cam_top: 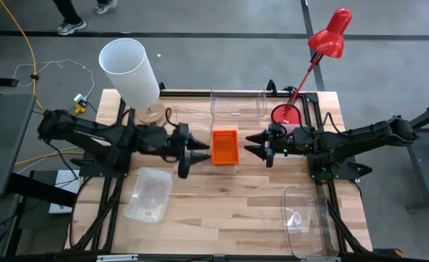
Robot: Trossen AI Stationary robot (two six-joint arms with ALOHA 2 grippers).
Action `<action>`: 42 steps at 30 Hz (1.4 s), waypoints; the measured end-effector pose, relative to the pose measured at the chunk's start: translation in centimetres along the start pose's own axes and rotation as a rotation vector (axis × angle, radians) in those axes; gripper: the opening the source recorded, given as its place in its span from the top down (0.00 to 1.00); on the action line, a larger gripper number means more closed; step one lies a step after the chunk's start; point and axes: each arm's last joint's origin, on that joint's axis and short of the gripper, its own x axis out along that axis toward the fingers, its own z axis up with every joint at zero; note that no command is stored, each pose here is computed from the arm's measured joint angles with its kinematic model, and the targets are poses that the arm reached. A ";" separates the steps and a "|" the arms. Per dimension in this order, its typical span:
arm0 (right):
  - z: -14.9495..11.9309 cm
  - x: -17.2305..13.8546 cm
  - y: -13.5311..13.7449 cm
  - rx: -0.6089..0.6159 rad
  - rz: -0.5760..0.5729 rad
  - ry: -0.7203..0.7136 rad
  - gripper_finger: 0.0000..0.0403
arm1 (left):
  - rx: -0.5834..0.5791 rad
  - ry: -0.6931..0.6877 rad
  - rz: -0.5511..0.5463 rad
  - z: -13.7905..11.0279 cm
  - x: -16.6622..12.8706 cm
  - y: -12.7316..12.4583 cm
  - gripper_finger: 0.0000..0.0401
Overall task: Stack baskets by color
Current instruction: Stack the top white bin on top of the bottom white bin
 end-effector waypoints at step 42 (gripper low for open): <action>-7.4 4.5 -9.7 0.498 -1.237 0.728 0.42 | 0.000 -0.215 -0.065 -1.4 -5.7 8.3 0.57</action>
